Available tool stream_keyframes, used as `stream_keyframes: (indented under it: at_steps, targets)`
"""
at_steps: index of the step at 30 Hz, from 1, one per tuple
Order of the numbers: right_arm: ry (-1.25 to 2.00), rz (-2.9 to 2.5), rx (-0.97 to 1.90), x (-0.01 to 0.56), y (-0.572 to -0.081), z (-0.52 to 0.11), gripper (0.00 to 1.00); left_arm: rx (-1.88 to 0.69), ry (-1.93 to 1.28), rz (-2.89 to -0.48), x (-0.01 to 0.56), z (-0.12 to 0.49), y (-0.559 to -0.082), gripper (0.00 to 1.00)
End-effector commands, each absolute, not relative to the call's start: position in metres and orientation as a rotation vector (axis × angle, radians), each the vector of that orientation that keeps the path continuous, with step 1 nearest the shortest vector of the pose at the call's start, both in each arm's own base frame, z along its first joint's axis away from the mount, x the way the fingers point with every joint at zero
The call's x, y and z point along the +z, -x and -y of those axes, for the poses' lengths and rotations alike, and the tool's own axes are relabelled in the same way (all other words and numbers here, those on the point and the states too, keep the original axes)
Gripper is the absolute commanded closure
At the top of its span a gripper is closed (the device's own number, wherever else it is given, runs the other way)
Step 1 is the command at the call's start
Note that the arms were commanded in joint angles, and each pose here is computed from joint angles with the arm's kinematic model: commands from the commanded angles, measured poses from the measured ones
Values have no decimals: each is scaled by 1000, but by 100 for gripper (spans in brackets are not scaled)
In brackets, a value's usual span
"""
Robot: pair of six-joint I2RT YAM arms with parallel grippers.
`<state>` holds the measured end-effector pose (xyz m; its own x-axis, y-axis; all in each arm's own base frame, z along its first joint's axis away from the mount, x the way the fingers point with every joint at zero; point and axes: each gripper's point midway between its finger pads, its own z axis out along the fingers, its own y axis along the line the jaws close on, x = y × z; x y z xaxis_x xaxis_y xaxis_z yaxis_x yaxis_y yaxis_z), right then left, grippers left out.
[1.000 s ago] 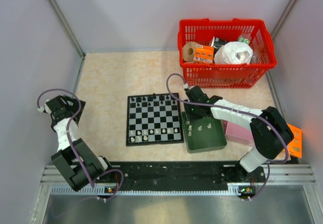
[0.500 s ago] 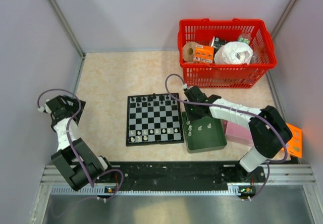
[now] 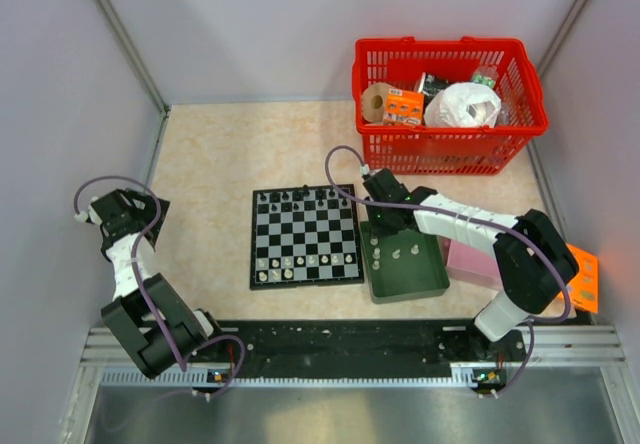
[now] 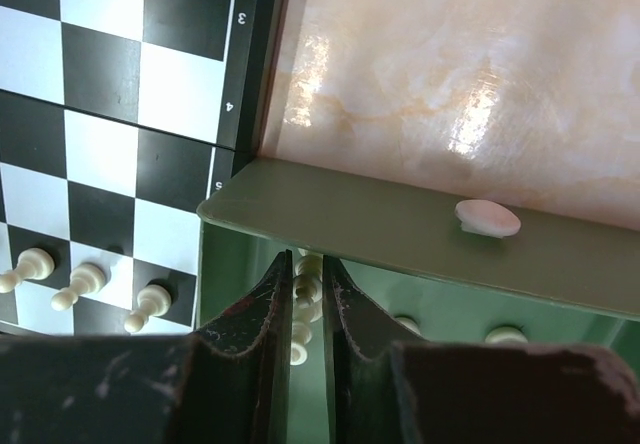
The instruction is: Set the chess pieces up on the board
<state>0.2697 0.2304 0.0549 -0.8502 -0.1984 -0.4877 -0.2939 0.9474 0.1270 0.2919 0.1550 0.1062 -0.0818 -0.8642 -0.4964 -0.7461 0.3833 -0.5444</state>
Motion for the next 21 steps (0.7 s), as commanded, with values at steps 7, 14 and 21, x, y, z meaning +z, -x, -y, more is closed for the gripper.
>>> stream_keyframes:
  at_steps: [7, 14, 21]
  targets:
    - [370, -2488, 288, 105, -282, -241, 89, -187, 1366, -1823, 113, -162, -296, 1]
    - [370, -2458, 303, 128, -276, -241, 89, -191, 1366, -1826, 111, -161, -296, 1]
    - [399, -2420, 343, 155, -266, -250, 90, -191, 1361, -1821, 114, -161, -297, 1]
